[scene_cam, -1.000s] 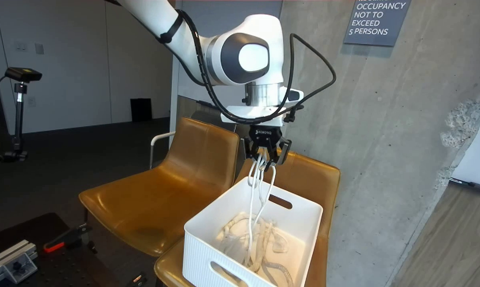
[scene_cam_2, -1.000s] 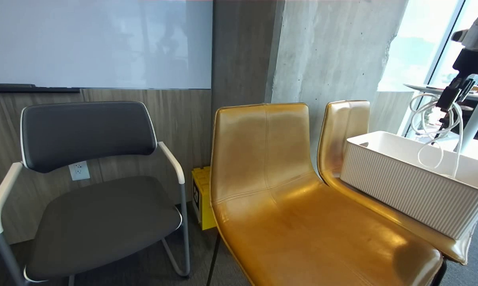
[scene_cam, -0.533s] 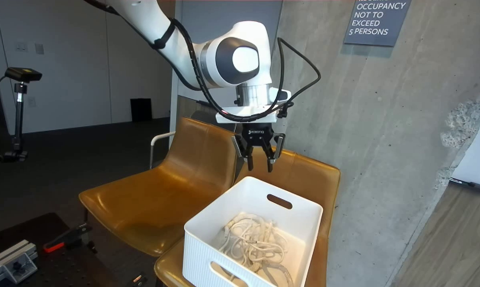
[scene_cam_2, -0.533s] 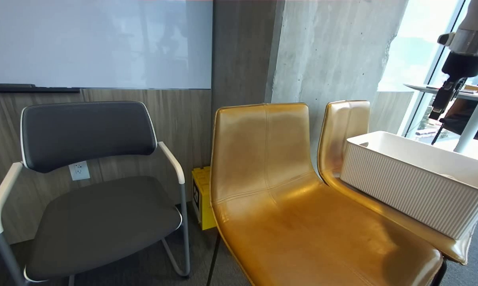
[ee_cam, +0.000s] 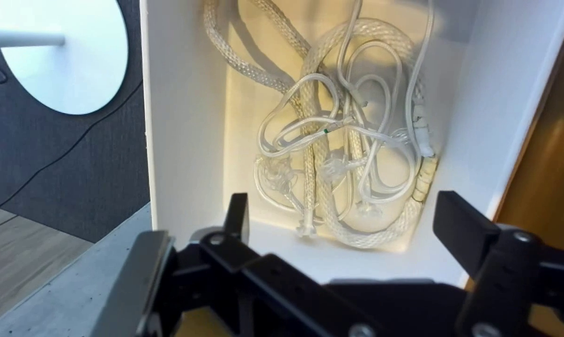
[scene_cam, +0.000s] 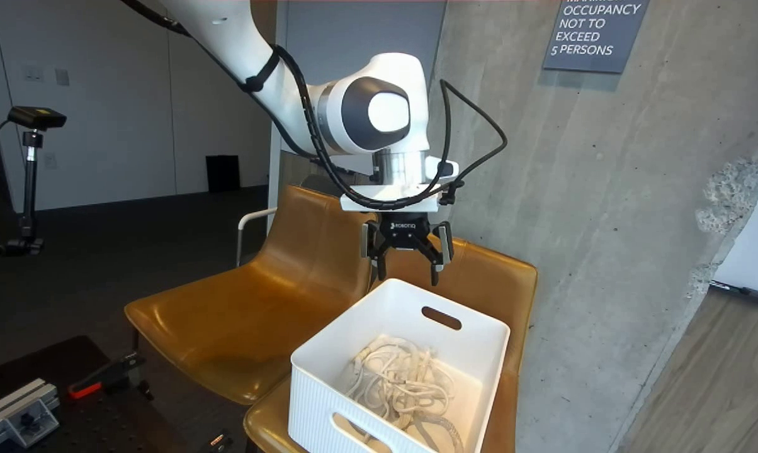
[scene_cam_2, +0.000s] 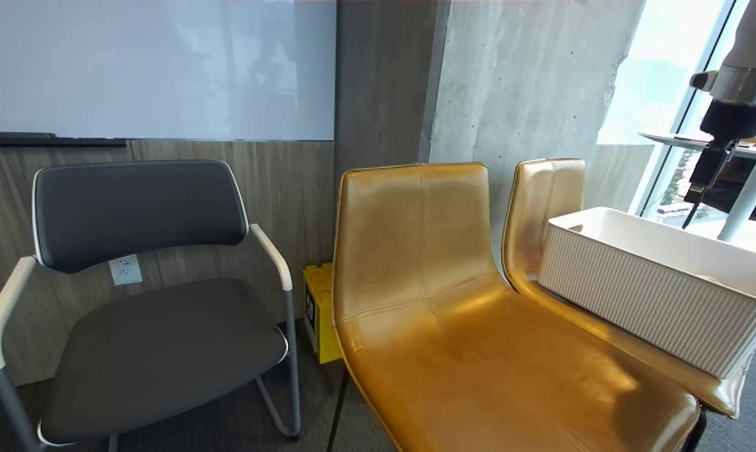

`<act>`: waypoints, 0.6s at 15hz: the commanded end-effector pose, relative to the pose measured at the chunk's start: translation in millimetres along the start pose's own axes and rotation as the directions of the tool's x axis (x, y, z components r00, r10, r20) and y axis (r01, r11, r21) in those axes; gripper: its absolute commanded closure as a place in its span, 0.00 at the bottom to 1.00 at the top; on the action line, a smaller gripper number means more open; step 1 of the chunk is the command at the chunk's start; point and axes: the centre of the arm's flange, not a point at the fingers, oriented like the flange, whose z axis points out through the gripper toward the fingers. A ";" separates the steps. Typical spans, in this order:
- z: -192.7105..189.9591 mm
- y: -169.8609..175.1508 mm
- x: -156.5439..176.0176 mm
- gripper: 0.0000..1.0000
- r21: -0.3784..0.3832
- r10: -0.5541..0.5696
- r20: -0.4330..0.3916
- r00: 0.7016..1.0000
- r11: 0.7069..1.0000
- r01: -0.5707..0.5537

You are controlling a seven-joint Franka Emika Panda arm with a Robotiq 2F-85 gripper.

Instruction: Put the ropes in then out the basket

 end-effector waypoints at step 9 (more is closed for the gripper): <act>156.8 4.6 19.9 0.00 0.043 -0.064 0.032 0.997 0.997 0.062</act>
